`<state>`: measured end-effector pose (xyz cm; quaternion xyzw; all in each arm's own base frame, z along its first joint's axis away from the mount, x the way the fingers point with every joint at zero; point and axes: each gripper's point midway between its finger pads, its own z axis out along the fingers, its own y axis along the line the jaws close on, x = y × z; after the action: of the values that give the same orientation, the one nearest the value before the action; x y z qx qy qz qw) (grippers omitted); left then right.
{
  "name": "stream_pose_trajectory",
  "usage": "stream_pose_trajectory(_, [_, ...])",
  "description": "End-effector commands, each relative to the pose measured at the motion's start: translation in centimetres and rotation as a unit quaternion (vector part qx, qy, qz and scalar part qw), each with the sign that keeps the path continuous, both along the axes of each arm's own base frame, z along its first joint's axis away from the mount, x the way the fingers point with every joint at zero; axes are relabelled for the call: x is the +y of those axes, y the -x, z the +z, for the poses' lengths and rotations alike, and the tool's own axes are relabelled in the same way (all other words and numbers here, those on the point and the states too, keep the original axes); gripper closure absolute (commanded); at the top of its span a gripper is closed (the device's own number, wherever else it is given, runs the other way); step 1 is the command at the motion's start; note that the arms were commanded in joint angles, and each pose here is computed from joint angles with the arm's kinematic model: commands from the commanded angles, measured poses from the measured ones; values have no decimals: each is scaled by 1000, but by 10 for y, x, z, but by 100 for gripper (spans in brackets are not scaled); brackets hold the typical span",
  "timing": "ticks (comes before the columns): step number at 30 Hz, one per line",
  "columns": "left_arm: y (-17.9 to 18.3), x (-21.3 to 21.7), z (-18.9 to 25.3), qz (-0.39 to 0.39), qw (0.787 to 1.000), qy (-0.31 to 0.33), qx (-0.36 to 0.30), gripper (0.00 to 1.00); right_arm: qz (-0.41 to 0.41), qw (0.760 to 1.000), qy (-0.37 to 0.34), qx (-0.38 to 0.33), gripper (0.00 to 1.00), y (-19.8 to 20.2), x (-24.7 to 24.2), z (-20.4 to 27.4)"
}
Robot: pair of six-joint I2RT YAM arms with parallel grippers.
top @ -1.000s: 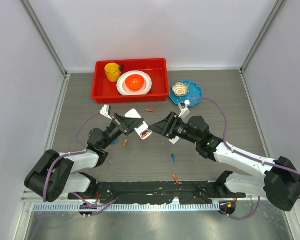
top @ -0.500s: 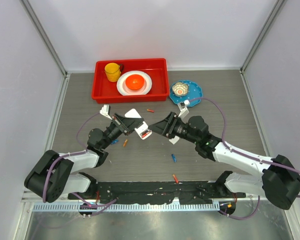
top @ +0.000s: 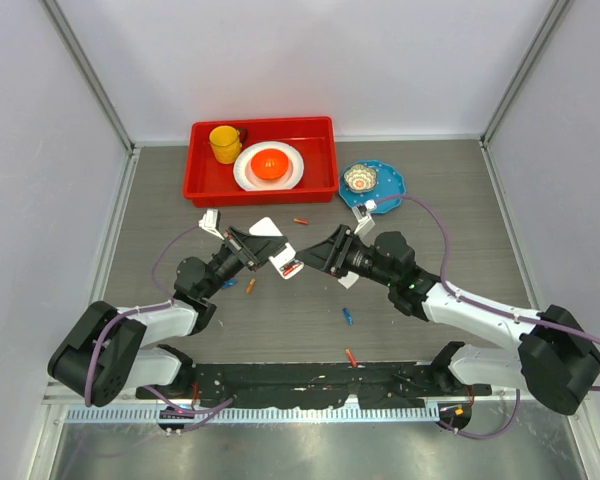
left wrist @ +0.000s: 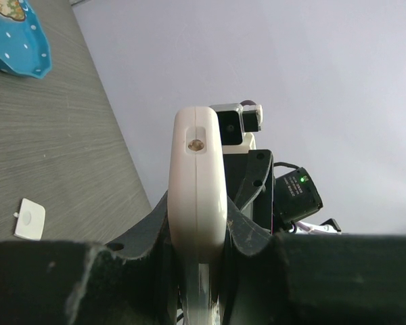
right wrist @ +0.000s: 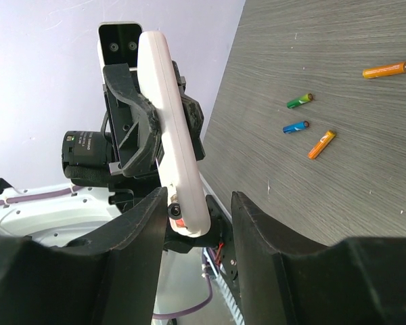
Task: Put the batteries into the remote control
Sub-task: Load the battery into the remote control.
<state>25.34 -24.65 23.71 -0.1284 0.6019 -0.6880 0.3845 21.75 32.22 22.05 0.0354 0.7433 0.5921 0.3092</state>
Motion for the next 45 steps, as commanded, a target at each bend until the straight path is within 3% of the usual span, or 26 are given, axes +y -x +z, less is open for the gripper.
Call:
stream_pose_trajectory(1, [21, 11, 65, 2, 989, 69, -129, 100, 7, 1000, -14, -7, 53, 0, 3, 6])
stream_pose_trajectory(15, [16, 16, 63, 35, 989, 78, -117, 100, 0, 999, -37, 7, 51, -3, 6, 2])
stream_pose_trajectory(27, [15, 13, 52, 35, 991, 65, -111, 99, -7, 998, -52, -18, 36, -7, 6, 31])
stream_pose_trajectory(45, [15, 17, 62, 44, 989, 74, -122, 100, -24, 998, -53, 5, 43, -10, -8, 12])
